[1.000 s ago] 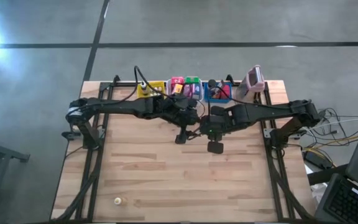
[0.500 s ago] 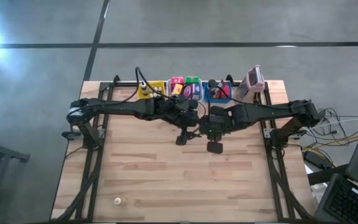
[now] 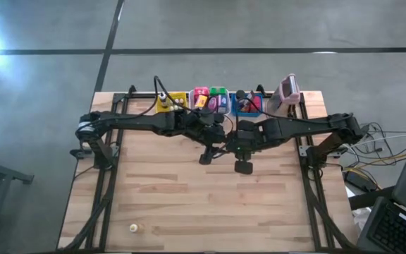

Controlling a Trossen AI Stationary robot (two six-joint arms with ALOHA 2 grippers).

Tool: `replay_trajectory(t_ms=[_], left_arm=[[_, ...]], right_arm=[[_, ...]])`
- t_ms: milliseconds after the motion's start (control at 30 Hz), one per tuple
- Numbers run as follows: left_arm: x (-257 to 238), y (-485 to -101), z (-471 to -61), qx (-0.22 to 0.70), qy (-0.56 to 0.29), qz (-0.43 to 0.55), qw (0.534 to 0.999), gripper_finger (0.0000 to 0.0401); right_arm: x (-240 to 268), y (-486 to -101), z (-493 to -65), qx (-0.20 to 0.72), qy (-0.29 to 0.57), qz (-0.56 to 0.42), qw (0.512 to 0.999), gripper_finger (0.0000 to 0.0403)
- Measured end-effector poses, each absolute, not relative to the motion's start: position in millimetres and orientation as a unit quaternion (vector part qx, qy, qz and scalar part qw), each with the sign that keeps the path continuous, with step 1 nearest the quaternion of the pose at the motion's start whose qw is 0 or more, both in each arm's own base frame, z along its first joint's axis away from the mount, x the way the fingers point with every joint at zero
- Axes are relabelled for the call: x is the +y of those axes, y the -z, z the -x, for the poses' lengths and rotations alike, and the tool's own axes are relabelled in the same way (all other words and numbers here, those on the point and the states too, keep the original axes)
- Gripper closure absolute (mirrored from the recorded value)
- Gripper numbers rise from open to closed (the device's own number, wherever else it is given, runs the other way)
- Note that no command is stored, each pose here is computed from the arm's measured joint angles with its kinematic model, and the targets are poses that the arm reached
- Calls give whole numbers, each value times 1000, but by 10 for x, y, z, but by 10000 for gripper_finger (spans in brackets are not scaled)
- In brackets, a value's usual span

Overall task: Pick & Place Kitchen Items
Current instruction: Put the yellow food coloring bottle into the yellow basket

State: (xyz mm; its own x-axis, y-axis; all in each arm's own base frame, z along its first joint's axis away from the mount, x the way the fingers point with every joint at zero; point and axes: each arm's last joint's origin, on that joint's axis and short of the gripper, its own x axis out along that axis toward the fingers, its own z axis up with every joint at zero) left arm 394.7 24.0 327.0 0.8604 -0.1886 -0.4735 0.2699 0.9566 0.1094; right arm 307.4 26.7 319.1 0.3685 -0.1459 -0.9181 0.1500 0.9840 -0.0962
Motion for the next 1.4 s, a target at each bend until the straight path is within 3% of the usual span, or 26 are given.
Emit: replay_trajectory(t_ms=[367,733,1067,1400], left_arm=[[249,-3269,-3951,237,104,-88,962,263],[251,-3278,-3958,231,101,-89,963,302],[251,-3276,-3957,233,99,-85,964,308],[314,-3208,-3875,287,91,-71,951,308]], right_arm=[[266,-3193,-3077,553,88,0,828,337],[267,-3192,-3079,553,88,-1,828,316],[267,-3192,-3081,552,91,-5,829,337],[261,-3207,-3070,546,108,-9,831,238]])
